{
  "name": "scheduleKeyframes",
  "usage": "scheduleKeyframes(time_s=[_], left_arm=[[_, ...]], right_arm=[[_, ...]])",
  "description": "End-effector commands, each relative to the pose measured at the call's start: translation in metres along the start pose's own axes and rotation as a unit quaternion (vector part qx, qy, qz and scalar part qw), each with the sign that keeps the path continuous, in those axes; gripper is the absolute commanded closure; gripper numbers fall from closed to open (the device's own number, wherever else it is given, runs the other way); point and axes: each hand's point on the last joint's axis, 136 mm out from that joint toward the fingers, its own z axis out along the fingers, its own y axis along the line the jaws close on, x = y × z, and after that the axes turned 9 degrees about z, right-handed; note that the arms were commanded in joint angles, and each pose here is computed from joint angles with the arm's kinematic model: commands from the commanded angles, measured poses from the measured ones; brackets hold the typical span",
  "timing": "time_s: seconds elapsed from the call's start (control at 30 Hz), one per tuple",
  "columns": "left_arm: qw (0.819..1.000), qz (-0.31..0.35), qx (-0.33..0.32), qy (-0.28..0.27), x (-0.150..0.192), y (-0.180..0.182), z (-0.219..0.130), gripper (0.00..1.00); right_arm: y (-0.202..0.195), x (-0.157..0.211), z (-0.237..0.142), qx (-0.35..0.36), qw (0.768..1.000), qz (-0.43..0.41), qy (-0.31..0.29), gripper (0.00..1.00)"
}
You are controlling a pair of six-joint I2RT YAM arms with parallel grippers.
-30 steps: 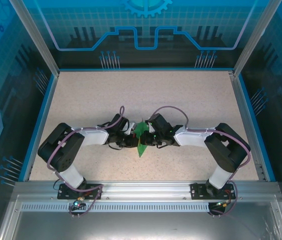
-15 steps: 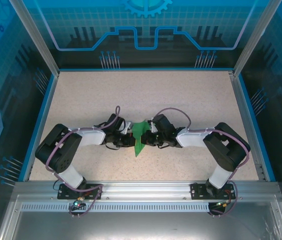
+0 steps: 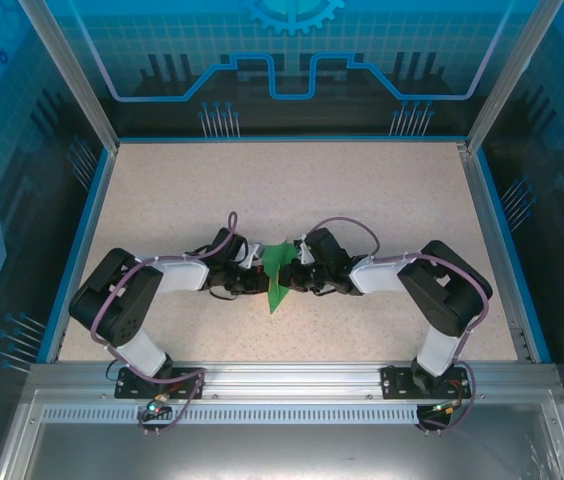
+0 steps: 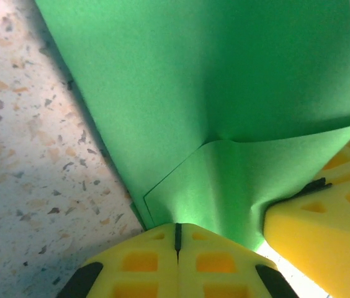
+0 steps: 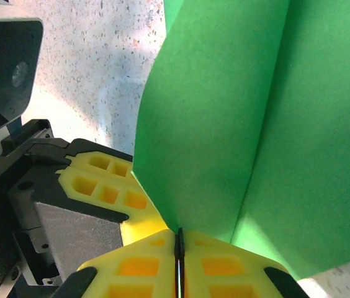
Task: Fold a paper plane with a square sheet of paper (pick it up from the middle)
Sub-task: Fourth fold the wing at the center of the table.
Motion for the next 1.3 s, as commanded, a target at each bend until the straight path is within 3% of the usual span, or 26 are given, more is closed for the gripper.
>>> scheduleKeyframes(time_s=[0.0, 0.93, 1.27], left_arm=[[0.998, -0.038, -0.031, 0.029, 0.024, 0.021, 0.0, 1.0], [0.999, -0.04, -0.011, 0.017, 0.018, 0.021, -0.004, 1.0], [0.999, -0.04, -0.005, 0.001, 0.009, 0.014, -0.012, 1.0]], right_arm=[[0.008, -0.006, 0.002, -0.019, 1.0, 0.007, 0.001, 0.9], [0.016, -0.017, 0.02, -0.036, 0.999, 0.021, 0.013, 0.91], [0.0, -0.014, 0.022, -0.004, 1.0, 0.018, 0.015, 0.92]])
